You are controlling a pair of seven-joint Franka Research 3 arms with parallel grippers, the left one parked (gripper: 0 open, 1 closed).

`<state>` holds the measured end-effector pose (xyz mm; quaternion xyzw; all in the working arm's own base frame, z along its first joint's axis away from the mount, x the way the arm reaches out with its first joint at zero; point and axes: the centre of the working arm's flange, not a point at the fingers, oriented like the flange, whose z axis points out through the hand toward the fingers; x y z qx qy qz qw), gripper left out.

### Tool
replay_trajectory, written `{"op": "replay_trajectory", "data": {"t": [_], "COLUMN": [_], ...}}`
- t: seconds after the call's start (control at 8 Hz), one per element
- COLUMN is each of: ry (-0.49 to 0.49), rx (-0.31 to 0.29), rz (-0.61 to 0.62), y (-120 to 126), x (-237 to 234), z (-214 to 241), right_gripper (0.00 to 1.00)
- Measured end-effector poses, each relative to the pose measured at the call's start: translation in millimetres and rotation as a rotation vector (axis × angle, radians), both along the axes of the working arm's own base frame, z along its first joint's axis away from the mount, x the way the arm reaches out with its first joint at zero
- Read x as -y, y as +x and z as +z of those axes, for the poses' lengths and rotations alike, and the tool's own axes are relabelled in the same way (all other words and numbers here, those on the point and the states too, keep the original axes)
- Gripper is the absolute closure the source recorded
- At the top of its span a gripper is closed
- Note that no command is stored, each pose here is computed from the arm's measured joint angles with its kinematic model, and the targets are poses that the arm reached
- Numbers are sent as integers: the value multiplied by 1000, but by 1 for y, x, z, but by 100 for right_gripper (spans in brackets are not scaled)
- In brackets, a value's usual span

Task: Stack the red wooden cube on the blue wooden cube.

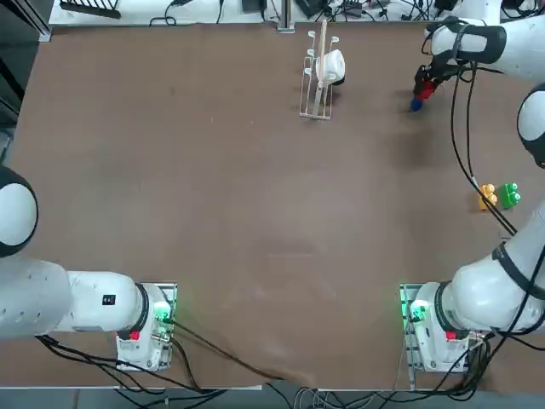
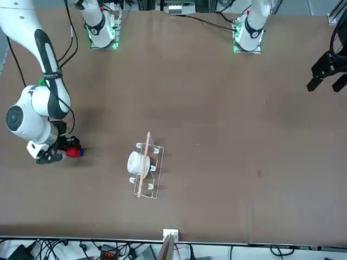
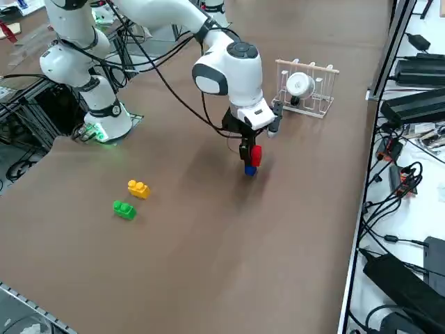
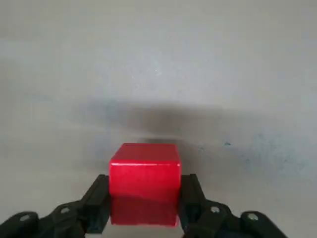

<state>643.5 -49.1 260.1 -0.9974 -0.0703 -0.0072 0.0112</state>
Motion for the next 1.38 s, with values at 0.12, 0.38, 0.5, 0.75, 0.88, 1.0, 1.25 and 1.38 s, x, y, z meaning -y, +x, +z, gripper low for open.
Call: {"op": "replay_trajectory", "data": {"t": [0.12,0.38,0.5,0.75,0.88,1.0,1.25,1.38], "ry": [0,0,0,0,1,1,1,1], "rx": [0,-1,-1,-3,-6,-11,-14,-14], "rz": [0,0,0,0,0,0,-4,-6], "y": [0,0,0,0,-1,-1,-2,-2], "x": [0,0,0,0,0,0,3,4], "z": [0,0,0,0,0,0,0,0], "right_gripper": [30,30,30,30,30,30,30,30]}}
